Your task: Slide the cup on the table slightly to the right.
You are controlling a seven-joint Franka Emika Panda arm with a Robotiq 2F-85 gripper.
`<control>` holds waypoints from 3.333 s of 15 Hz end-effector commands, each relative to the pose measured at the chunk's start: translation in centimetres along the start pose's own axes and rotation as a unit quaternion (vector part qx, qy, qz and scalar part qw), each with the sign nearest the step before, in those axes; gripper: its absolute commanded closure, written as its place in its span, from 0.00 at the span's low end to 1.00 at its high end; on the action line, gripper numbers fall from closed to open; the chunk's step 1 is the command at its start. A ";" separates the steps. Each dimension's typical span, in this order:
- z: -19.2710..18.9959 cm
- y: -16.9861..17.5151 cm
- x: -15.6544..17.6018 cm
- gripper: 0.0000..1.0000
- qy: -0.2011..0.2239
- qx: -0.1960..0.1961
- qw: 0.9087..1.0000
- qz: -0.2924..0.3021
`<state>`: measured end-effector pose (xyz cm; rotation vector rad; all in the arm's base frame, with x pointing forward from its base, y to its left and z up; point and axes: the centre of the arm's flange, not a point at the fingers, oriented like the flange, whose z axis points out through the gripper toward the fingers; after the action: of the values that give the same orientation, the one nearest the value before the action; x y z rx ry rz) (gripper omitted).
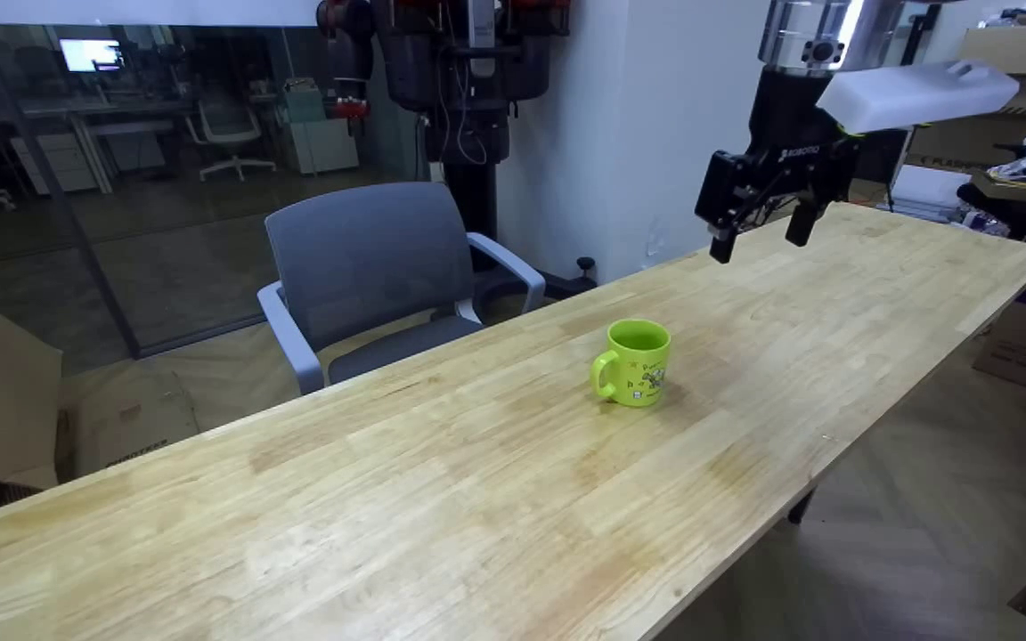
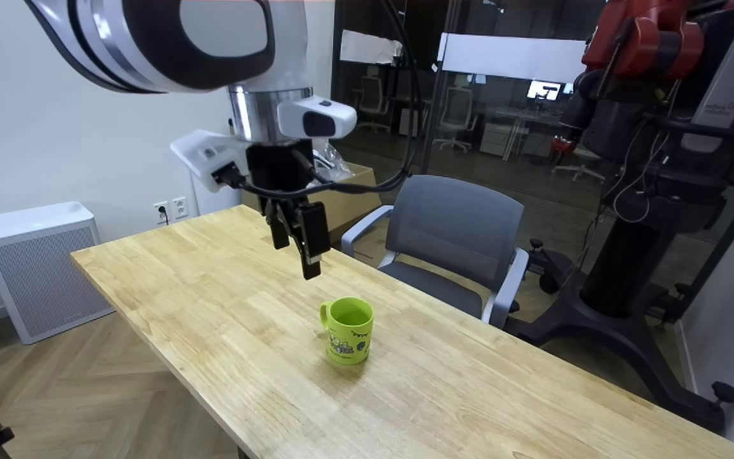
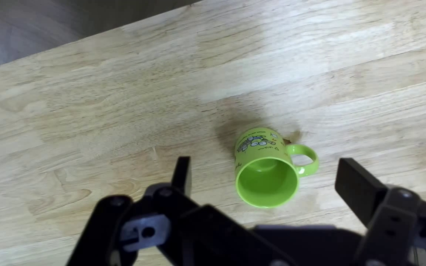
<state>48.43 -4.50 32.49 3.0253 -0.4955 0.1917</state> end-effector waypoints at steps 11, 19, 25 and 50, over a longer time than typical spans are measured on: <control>6.7 4.0 12.8 0.00 -0.081 0.058 0.987 -0.125; 13.4 3.8 16.3 0.00 -0.137 -0.019 0.987 -0.087; 13.9 3.9 14.8 0.00 -0.135 -0.015 0.985 -0.103; 20.7 -0.5 14.8 0.80 -0.120 -0.031 0.977 -0.172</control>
<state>63.91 -10.30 14.30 3.0370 0.0006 -0.2021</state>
